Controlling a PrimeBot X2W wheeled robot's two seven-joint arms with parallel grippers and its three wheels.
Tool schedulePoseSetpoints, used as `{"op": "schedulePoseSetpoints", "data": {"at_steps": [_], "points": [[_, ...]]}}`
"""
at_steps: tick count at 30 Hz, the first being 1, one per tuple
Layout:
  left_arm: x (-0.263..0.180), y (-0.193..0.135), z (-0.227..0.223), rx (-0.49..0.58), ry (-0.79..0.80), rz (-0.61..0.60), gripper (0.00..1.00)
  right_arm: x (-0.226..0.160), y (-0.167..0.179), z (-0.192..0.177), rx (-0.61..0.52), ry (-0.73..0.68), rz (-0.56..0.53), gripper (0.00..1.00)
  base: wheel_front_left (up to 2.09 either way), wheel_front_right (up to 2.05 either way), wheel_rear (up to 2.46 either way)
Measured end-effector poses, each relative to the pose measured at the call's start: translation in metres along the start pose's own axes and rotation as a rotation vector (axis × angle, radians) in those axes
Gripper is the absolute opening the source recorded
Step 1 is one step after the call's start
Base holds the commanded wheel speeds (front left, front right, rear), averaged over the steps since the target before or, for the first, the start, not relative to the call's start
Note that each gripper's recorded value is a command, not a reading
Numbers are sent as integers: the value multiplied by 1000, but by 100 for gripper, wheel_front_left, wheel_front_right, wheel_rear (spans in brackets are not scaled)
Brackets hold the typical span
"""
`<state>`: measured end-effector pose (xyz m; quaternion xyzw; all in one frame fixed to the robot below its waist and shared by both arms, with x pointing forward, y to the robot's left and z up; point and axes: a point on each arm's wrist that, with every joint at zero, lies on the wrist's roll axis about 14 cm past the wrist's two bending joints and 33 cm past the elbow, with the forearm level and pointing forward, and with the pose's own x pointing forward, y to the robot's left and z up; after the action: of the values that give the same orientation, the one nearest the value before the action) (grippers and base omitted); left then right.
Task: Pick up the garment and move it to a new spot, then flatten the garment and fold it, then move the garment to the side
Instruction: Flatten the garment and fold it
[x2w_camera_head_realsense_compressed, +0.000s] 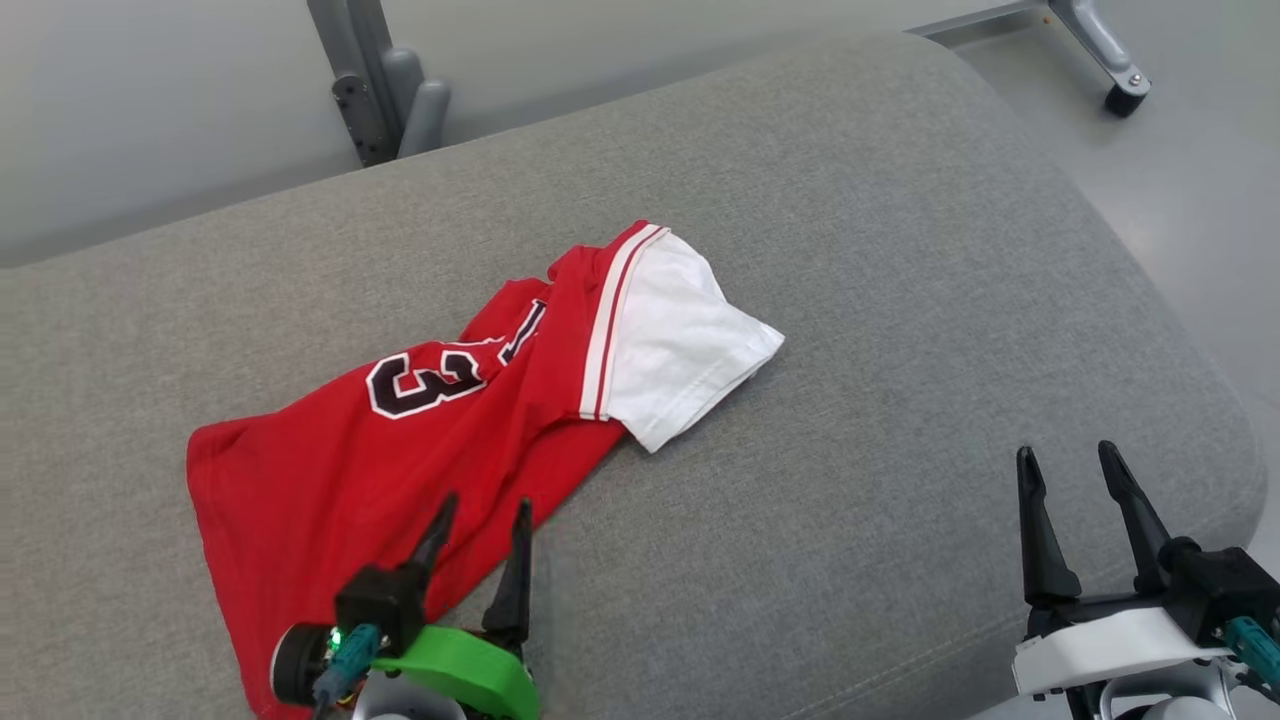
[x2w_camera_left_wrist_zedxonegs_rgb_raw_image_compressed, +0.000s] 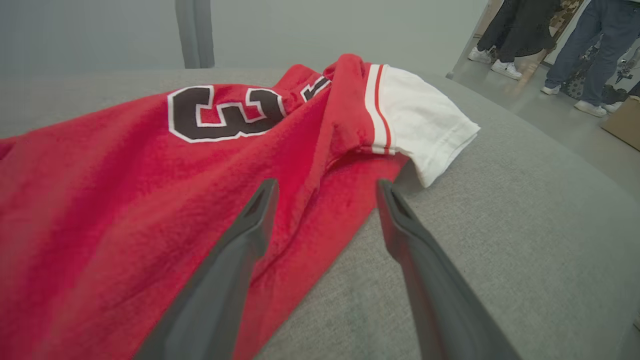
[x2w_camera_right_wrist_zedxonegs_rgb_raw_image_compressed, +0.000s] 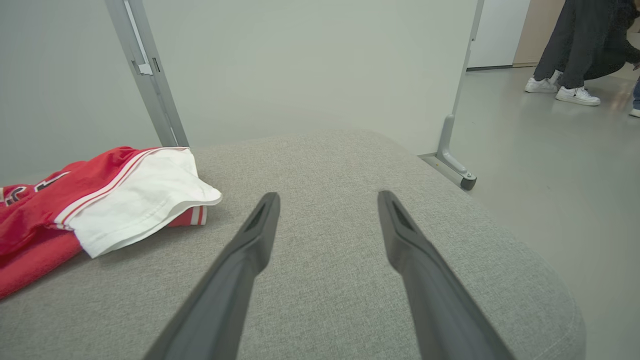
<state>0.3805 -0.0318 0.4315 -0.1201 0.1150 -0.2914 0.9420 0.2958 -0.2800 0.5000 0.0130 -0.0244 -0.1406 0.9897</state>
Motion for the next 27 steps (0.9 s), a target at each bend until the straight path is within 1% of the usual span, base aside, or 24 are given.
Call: {"op": "schedulePoseSetpoints", "data": {"at_steps": [5,9,14,15,17,22,27], "points": [[-28,35,26,10,-99,141,100,1,9,1,-6,-10,35,100,0,0,0],[-60,63,18,12,-84,255,100,5,22,2,-3,-18,77,100,0,0,0],[-88,93,19,5,-97,368,100,10,40,2,4,-20,135,100,0,0,0],[-100,102,15,-3,-92,410,100,11,47,1,5,-21,158,100,0,0,0],[-111,110,12,-23,-92,445,100,11,52,1,8,-21,176,100,0,0,0],[-133,124,16,-31,-121,507,100,13,64,4,13,-34,213,100,0,0,0],[-150,126,15,-30,-136,527,100,13,73,5,15,-36,245,100,0,0,0]]}}
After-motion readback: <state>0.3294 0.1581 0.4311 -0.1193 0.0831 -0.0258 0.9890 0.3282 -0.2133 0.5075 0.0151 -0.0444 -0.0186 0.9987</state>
